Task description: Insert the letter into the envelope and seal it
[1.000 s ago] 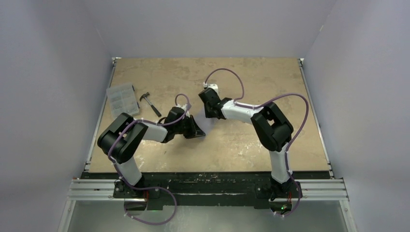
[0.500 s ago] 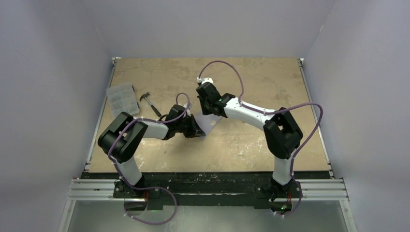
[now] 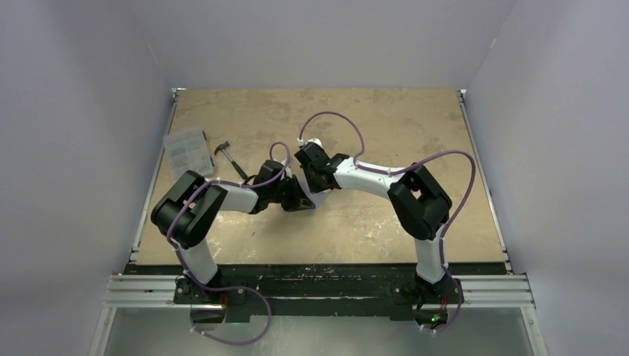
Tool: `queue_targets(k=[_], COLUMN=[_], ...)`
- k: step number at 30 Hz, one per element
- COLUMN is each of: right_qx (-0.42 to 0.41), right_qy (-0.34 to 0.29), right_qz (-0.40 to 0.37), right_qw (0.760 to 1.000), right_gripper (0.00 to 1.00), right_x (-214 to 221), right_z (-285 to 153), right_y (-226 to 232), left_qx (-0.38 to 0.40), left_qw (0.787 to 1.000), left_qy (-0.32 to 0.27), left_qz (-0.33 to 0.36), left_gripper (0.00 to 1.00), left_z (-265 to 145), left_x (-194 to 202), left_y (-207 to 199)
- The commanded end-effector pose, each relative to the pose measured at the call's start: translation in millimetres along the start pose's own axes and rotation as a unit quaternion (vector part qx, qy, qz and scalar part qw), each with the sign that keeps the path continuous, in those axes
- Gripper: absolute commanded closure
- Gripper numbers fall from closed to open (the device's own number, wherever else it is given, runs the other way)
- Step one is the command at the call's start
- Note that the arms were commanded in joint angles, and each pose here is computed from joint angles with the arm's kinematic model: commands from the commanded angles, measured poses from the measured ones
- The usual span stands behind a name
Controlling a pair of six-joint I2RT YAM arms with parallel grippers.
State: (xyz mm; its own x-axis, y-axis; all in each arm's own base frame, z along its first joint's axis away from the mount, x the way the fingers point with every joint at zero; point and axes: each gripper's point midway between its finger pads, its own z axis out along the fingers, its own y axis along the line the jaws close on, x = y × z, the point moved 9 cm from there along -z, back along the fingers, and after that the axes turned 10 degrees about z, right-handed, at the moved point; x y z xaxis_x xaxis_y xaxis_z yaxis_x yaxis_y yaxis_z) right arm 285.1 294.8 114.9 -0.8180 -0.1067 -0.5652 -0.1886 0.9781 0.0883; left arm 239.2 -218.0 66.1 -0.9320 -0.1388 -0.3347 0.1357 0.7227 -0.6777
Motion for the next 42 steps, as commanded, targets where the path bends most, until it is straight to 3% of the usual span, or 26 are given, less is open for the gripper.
queue_targets(k=[1, 12, 23, 42], right_qx=[0.0, 0.069, 0.093, 0.107], right_qy=[0.017, 0.063, 0.064, 0.043], right_qz=[-0.002, -0.006, 0.011, 0.033], right_qw=[1.0, 0.996, 0.994, 0.993], right_gripper=[0.88, 0.89, 0.94, 0.94], right_x=[11, 32, 29, 11], right_z=[6, 33, 54, 73], right_y=[5, -3, -19, -36], left_qx=[-0.171, -0.184, -0.188, -0.185], left_qw=[0.979, 0.974, 0.972, 0.973], left_qy=[0.106, 0.126, 0.134, 0.134], left_qz=[-0.039, -0.035, -0.035, -0.041], left_gripper=[1.0, 1.0, 1.0, 1.0], left_z=[-3, -5, -8, -8], left_x=[57, 66, 72, 72], left_y=[63, 71, 76, 78])
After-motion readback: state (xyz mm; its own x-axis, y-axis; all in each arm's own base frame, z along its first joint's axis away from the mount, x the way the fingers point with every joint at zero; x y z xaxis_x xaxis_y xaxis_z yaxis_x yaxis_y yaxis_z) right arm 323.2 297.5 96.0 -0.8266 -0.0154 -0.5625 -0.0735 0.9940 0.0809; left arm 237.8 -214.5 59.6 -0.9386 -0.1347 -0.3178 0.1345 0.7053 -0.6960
